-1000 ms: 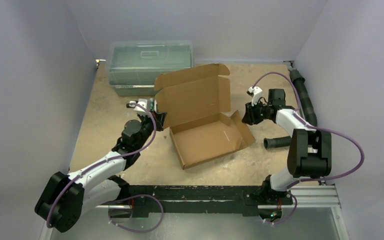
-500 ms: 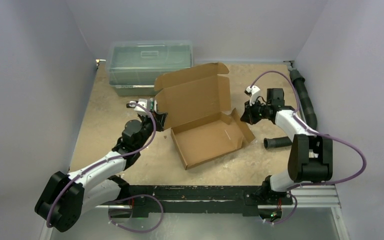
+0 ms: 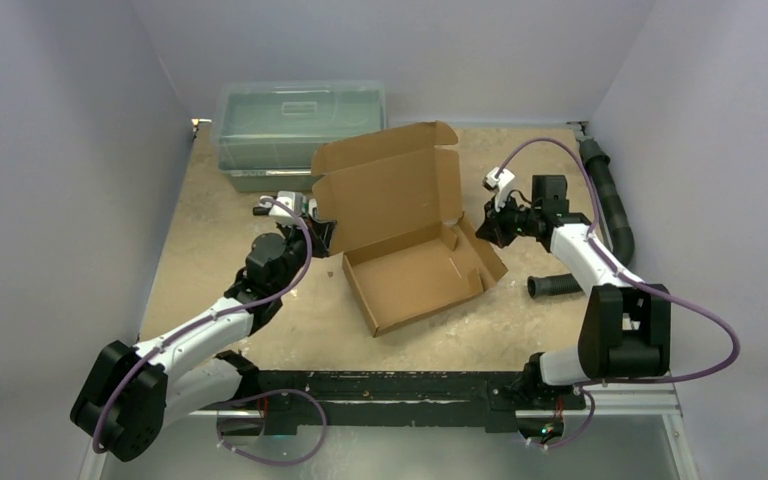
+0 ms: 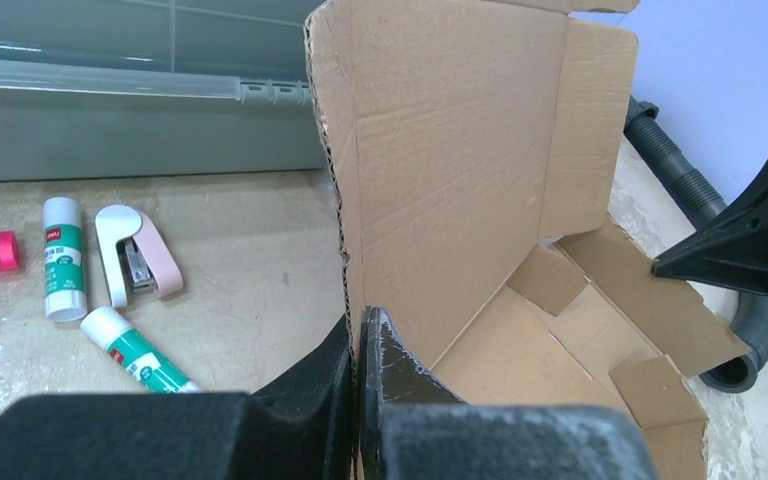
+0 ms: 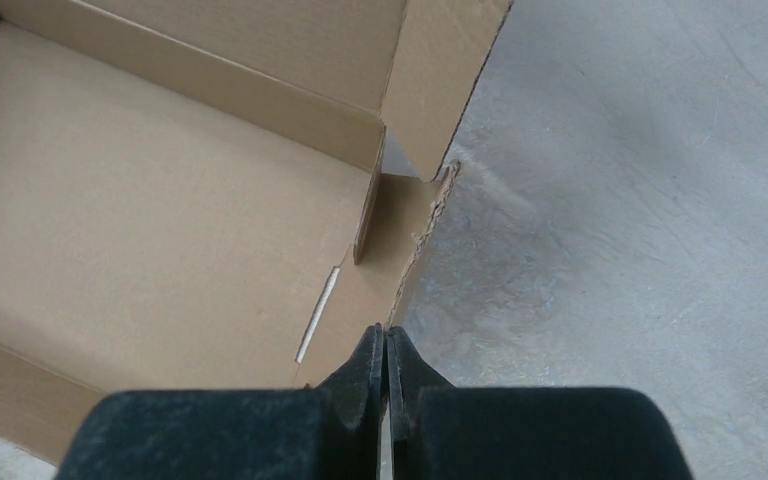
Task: Fold the paper box
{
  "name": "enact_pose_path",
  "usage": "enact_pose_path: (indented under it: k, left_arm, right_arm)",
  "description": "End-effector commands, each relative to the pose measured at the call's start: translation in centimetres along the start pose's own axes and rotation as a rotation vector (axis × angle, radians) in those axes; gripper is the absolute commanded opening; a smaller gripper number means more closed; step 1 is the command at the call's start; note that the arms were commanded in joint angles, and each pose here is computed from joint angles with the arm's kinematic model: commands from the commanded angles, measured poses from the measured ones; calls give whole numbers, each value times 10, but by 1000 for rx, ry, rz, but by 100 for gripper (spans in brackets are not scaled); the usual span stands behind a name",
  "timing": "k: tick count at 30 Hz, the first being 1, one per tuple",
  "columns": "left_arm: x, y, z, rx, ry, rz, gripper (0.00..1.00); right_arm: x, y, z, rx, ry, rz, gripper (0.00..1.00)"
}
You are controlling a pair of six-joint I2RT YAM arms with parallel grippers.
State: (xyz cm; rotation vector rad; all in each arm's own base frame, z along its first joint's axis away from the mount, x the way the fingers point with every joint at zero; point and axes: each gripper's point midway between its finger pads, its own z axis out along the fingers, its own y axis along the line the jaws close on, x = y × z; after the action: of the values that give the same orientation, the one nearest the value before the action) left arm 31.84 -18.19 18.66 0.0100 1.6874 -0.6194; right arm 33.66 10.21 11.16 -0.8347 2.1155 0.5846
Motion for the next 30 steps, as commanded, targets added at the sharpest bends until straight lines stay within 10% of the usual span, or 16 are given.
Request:
enact_pose_path:
  k: [1,30]
  left_arm:
    - [-26,-12,5,14,-64,-35,0]
    - [-24,3,4,-86,-51,-68,0]
  right_arm:
    - [-5,14,0,-50,-12,-60,0]
    - [1,39,4,-94,15,-247,0]
